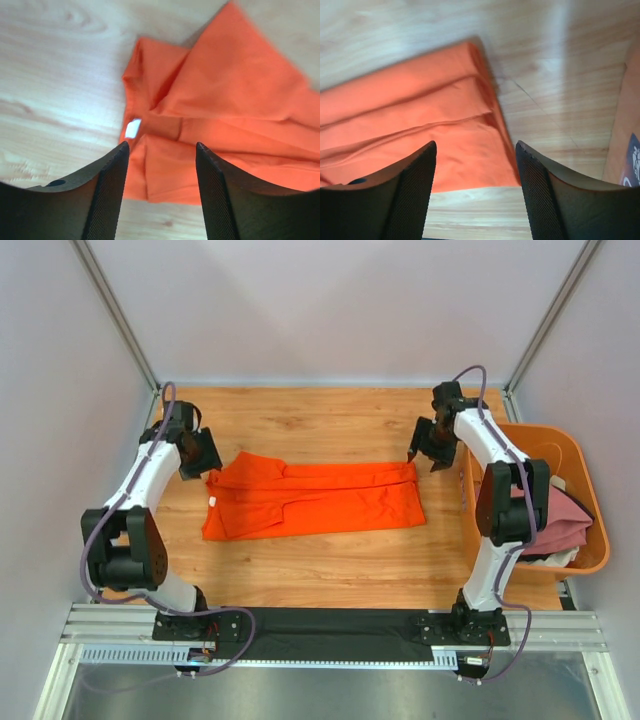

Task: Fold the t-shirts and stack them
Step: Fold the tshirt

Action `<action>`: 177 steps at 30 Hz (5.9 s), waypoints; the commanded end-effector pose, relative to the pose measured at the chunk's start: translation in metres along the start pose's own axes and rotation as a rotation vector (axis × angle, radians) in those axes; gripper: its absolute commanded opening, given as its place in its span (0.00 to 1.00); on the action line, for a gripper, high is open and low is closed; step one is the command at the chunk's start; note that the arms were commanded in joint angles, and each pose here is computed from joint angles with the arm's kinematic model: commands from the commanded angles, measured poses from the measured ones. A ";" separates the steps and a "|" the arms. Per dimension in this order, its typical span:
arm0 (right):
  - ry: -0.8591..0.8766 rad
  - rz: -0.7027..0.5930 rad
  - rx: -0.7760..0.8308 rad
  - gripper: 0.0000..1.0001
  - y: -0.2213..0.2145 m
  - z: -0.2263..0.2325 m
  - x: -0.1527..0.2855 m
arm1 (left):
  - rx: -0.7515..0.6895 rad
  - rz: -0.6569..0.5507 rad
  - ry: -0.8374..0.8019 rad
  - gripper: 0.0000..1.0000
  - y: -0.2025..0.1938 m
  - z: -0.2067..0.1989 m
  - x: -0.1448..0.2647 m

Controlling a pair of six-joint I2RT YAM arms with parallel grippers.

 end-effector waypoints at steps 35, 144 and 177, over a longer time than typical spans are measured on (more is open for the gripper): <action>0.345 0.020 0.059 0.77 0.040 0.086 -0.005 | -0.339 0.113 -0.088 0.00 0.071 -0.091 -0.086; 0.002 0.044 0.007 0.01 0.032 0.020 -0.036 | -0.268 0.170 -0.146 0.47 0.074 -0.084 -0.116; 0.033 -0.059 0.012 0.01 0.055 0.031 -0.022 | -0.284 -0.191 -0.253 0.00 0.145 -0.128 -0.032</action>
Point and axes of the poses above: each gripper's point midway between its finger pads, its own x axis back along the fingers, its own z axis along the line the jaws close on, y = z × x, the point moved 4 cm from there along x, back along the fingers, and after that the axes turned 3 degrees about x, right-handed, at the moved point
